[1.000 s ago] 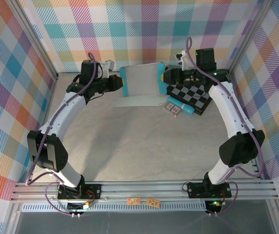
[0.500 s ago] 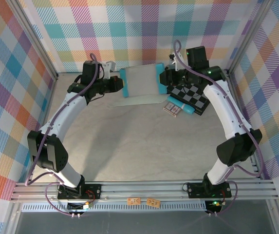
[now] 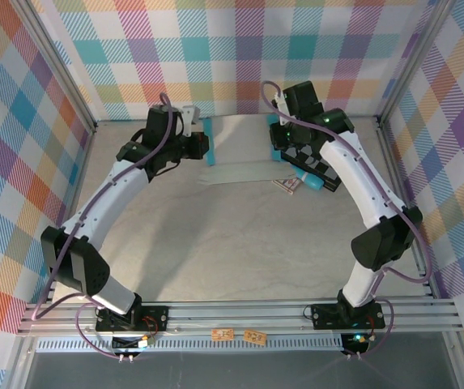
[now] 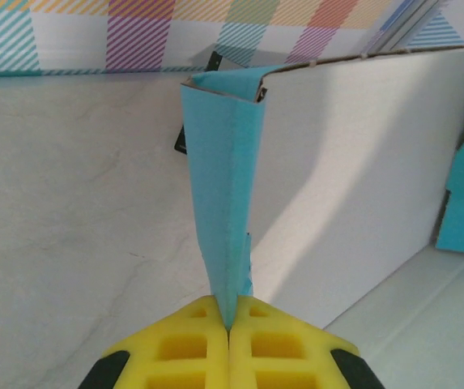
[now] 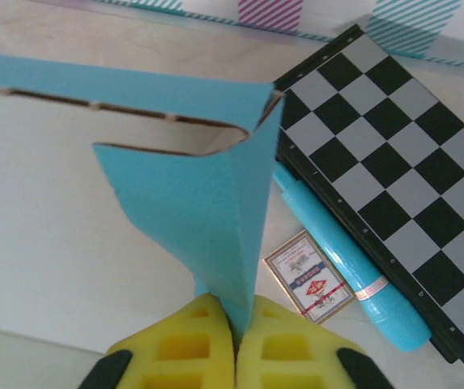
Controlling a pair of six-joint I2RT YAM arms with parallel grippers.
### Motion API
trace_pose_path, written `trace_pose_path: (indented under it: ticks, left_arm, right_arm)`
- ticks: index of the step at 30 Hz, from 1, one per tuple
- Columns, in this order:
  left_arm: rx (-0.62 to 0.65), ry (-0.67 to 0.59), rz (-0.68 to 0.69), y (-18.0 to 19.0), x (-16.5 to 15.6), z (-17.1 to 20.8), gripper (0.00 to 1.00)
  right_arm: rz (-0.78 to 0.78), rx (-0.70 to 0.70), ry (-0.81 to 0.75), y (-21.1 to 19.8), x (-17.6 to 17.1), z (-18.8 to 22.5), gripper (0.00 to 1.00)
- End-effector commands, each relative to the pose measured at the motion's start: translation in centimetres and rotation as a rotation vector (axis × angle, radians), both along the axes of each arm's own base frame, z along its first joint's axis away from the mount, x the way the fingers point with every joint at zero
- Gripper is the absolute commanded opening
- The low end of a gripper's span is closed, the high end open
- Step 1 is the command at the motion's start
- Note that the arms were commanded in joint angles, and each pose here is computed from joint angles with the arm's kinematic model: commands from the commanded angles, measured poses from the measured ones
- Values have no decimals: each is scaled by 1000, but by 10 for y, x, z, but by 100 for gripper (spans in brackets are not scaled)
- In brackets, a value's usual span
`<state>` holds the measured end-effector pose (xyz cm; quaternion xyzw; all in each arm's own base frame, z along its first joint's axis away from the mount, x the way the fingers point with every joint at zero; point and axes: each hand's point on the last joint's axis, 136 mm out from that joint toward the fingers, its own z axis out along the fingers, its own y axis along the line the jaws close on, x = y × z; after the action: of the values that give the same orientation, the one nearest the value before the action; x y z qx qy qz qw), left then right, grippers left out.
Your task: Fold the paper box
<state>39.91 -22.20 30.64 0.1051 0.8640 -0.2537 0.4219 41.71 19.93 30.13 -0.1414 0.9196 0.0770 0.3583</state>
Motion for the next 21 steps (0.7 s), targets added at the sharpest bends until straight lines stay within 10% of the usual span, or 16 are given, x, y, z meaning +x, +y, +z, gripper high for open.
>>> trace_pose_path:
  ticks: [1,21]
  left_arm:
    - [-51,-113,-119,-28,-26,37,0]
    - [-54,-149,-134,-40,-48,52,0]
  right_arm:
    - [58,-11,-20,21,-8,-4,1]
    - [122,54,23,40,-9,-20,13]
